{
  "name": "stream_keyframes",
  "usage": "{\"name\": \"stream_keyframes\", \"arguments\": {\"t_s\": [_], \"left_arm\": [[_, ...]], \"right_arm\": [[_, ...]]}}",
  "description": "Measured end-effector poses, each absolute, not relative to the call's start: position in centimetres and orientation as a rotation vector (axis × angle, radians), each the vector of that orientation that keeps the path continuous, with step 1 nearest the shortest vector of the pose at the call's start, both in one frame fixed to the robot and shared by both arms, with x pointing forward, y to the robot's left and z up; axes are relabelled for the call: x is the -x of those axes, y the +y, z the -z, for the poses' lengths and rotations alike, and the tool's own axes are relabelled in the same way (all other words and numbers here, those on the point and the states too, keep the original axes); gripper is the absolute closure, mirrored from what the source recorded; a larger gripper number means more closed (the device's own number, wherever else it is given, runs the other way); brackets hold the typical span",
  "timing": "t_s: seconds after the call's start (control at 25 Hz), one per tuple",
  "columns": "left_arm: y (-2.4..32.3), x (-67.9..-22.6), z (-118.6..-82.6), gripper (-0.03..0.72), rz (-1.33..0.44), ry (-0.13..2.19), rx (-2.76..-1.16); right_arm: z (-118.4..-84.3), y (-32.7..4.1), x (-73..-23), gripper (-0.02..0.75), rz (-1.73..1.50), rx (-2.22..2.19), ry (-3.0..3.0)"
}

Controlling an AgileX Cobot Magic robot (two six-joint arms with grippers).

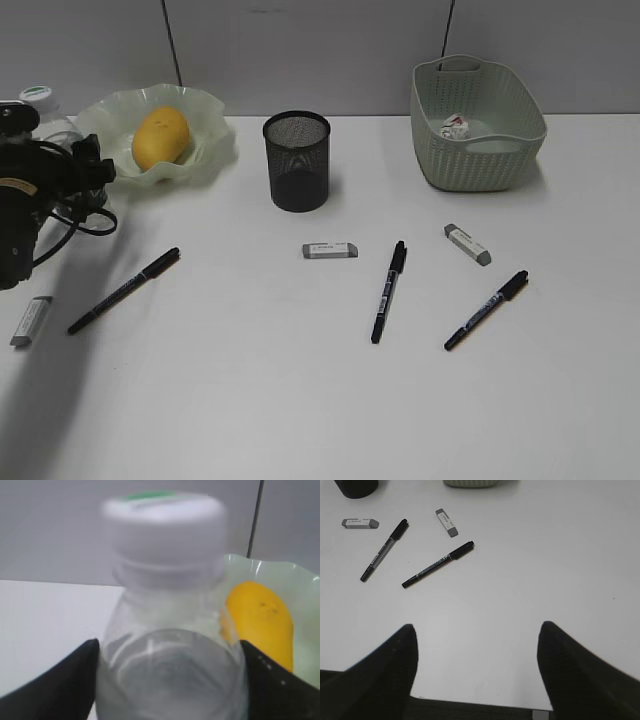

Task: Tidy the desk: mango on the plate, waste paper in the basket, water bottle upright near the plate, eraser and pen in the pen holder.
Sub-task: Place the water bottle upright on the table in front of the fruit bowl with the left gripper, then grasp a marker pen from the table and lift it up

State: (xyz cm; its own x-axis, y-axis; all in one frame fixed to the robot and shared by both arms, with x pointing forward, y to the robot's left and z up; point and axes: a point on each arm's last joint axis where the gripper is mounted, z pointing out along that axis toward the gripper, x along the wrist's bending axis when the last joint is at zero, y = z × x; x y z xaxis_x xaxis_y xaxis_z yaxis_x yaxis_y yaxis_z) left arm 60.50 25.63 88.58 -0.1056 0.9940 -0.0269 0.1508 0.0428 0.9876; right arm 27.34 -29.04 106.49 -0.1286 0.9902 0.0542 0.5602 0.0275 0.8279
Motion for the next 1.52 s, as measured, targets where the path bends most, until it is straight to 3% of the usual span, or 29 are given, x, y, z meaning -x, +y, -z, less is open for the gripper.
{"name": "stream_keyframes", "arguments": {"t_s": [0.28,0.72,1.0,1.4,1.52], "left_arm": [[25.5,-60.3,-88.3,0.043,-1.151,1.444,-1.278],[26.1,-55.3,-88.9,0.042,-1.064,1.532,-1.391],[24.9,-53.3,-94.1,0.049,-0.756,1.622,-1.600],[23.8,-50.1,-101.2,0.090,-0.224,1.747,-2.142],[24.2,-48.7,-102.4,0.114,-0.139,1.777,-2.263]], "right_arm": [[-106.5,-29.0,-27.3,0.153,-0.983,-1.577,1.744],[-106.5,-29.0,-27.4,0.153,-0.984,-1.577,1.743],[-106.5,-29.0,-27.4,0.153,-0.985,-1.575,1.742],[-106.5,-29.0,-27.4,0.153,-0.986,-1.575,1.741],[-106.5,-29.0,-27.4,0.154,-0.986,-1.575,1.741]]}}
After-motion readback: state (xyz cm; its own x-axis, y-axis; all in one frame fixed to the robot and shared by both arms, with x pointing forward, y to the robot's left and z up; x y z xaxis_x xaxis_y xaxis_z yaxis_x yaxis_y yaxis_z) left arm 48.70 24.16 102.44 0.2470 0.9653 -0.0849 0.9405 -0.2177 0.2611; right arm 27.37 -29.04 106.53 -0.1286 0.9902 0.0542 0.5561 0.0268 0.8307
